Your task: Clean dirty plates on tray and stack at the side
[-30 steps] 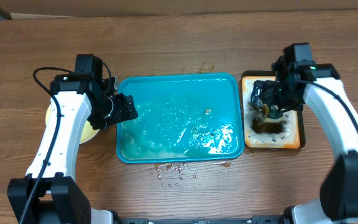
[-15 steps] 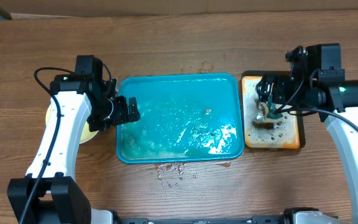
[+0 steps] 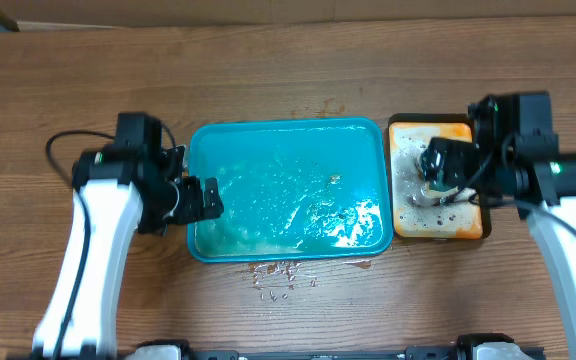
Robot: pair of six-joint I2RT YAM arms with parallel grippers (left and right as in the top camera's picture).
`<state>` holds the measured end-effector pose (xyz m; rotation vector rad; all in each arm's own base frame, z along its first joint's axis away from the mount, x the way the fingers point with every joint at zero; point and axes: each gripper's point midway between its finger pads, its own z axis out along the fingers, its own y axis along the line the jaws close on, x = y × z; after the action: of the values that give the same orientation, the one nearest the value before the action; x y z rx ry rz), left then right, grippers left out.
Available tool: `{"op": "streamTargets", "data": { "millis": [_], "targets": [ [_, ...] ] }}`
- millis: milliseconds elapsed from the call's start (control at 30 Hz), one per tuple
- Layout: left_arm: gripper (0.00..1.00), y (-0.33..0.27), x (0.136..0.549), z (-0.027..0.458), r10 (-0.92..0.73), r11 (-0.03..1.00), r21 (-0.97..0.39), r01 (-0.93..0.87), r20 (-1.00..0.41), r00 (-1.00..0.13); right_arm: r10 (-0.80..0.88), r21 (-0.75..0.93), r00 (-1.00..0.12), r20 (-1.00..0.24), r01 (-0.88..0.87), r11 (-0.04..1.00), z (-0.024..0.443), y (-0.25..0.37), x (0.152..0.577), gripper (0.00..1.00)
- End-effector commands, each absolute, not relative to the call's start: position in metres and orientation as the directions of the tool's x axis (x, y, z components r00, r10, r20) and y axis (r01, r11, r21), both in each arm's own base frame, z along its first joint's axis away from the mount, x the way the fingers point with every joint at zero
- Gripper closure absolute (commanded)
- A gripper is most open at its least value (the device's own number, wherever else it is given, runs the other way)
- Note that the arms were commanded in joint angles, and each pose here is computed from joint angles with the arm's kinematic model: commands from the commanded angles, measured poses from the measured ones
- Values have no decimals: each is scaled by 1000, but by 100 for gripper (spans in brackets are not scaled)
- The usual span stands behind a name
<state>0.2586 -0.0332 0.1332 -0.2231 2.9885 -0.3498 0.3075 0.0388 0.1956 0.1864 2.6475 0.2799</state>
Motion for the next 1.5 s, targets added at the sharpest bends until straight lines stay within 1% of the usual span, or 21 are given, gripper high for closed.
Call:
{"op": "streamTargets", "data": {
  "millis": [0, 133, 233, 367, 500, 1267, 1333, 1433, 1467],
  "targets": [
    [0, -34, 243, 151, -107, 971, -234, -47, -251, -962, 190, 231, -836, -514, 78, 970, 203, 35, 287, 0],
    [0, -35, 227, 170, -85, 974, -227, 15, -424, -902, 203, 245, -786, -584, 68, 967, 203, 33, 259, 0],
    [0, -34, 214, 186, -74, 975, -214, 53, -547, -834, 227, 268, -732, -642, 64, 961, 207, 32, 235, 0],
    [0, -33, 201, 207, -74, 977, -199, 76, -652, -755, 229, 276, -676, -701, 40, 960, 218, 31, 218, 0],
    [0, -33, 201, 220, -74, 977, -193, 91, -706, -704, 230, 278, -661, -714, 34, 960, 222, 31, 212, 0],
    [0, -33, 200, 219, -74, 977, -193, 90, -704, -707, 222, 268, -658, -720, 32, 963, 222, 30, 211, 0],
    [0, -33, 200, 220, -74, 977, -193, 90, -704, -706, 205, 229, -633, -746, 45, 972, 226, 22, 211, 0],
    [0, -33, 200, 220, -74, 977, -193, 90, -704, -706, 200, 221, -575, -793, 35, 975, 237, 20, 210, 0],
    [0, -33, 200, 220, -74, 977, -193, 90, -704, -706, 198, 222, -523, -829, 19, 975, 242, 20, 208, 0]
  ]
}}
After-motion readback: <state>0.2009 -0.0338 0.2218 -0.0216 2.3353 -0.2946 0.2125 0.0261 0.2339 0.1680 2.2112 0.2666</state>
